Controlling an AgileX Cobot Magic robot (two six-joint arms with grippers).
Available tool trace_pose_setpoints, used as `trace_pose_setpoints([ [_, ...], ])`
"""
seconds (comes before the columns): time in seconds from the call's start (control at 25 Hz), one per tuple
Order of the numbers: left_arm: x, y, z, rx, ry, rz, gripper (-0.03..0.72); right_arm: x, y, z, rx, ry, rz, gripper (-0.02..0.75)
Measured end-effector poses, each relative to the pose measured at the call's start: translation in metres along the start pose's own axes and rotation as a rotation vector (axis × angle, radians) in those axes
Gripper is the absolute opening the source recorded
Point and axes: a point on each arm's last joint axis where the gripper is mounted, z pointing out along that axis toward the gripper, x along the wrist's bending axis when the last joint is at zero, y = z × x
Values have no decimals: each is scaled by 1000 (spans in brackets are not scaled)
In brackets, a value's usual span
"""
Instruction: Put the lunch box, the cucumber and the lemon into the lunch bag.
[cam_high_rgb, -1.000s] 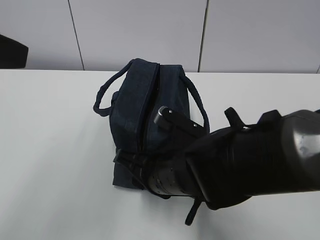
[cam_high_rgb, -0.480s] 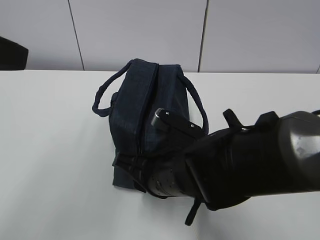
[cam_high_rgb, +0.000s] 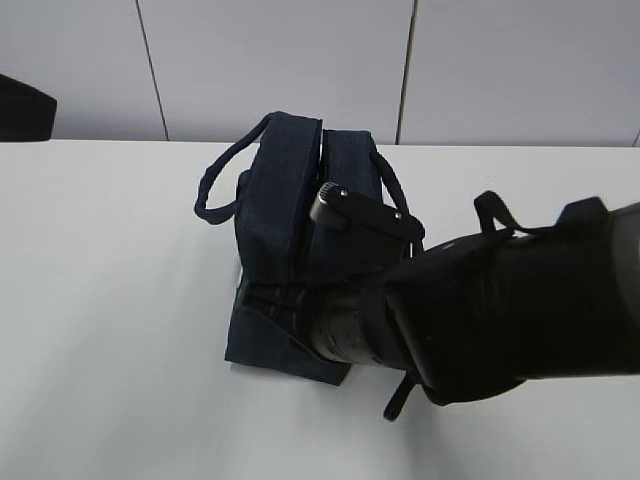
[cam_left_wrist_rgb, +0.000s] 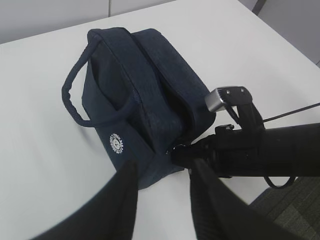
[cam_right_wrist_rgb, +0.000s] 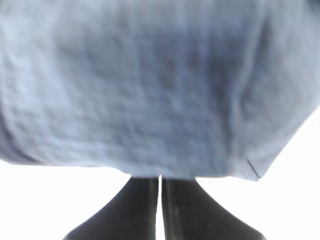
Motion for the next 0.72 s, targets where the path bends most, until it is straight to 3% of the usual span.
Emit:
trace_pose_setpoints([
  [0.4, 0, 0, 0, 3, -1, 0, 239, -2, -2, -4, 12, 12, -44, 0],
  [0.72, 0, -1, 0, 14, -5, 0, 239, -11, -16, -3, 84, 33, -226, 20],
])
